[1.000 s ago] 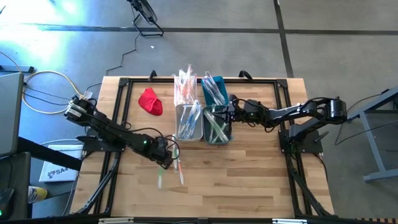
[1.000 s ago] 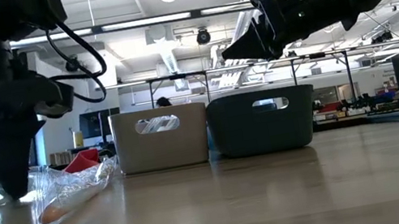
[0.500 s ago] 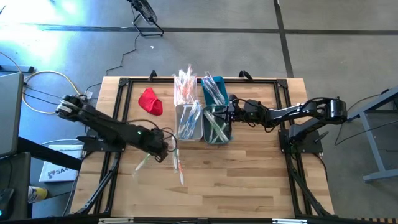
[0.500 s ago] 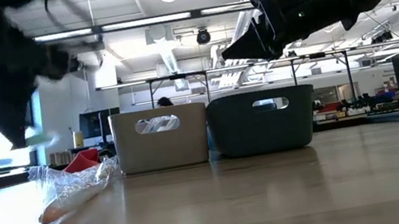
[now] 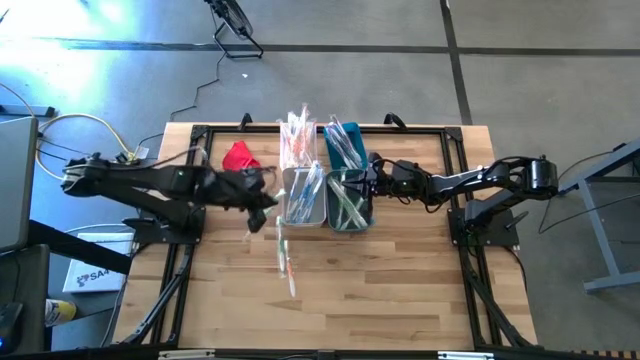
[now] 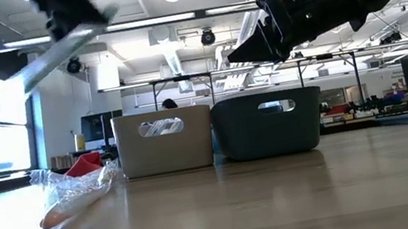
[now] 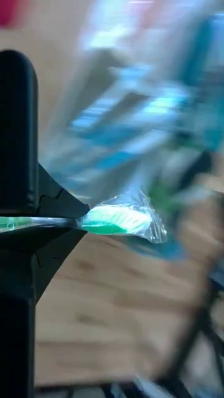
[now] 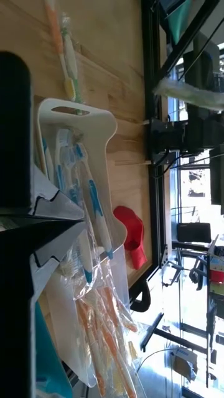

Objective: Pick & Place Toothbrushes
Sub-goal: Put the green toothbrush into the blue bin

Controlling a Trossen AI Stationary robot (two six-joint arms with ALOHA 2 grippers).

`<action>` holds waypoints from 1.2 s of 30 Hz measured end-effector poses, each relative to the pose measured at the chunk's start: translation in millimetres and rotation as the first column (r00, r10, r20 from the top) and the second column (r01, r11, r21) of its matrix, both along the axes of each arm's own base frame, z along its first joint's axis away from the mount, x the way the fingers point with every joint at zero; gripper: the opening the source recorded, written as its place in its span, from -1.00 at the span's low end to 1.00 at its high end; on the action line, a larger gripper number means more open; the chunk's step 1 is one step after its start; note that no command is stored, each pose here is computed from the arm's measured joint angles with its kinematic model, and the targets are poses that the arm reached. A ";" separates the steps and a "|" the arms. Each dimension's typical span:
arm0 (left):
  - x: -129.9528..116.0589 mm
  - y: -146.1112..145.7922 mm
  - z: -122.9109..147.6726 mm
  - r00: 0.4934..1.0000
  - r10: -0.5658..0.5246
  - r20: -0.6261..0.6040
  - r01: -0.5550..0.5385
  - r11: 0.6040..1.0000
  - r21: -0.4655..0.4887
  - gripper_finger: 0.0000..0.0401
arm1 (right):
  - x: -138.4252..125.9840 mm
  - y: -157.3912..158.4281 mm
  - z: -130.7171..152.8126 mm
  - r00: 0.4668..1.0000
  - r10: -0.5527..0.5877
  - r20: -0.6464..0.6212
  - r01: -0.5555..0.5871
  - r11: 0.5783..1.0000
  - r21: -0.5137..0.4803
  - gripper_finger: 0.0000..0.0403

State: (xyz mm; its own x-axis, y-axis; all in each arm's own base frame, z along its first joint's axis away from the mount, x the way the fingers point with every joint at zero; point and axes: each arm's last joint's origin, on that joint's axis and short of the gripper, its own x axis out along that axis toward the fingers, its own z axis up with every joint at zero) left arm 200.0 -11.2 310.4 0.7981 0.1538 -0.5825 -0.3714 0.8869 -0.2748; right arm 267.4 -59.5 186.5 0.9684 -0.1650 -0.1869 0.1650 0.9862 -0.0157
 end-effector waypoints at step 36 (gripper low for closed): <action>87.0 41.5 15.1 0.832 -0.341 0.438 0.127 0.885 0.448 -0.98 | 5.8 18.0 18.8 0.974 0.052 0.219 -0.067 0.996 0.063 -0.65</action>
State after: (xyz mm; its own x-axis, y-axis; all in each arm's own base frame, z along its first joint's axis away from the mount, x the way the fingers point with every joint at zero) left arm 286.9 30.3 325.5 0.9982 0.0482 -0.0353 -0.0475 0.9987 0.0201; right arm 273.2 -41.5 205.4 0.9948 -0.0999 0.0193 0.0979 0.9917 0.0828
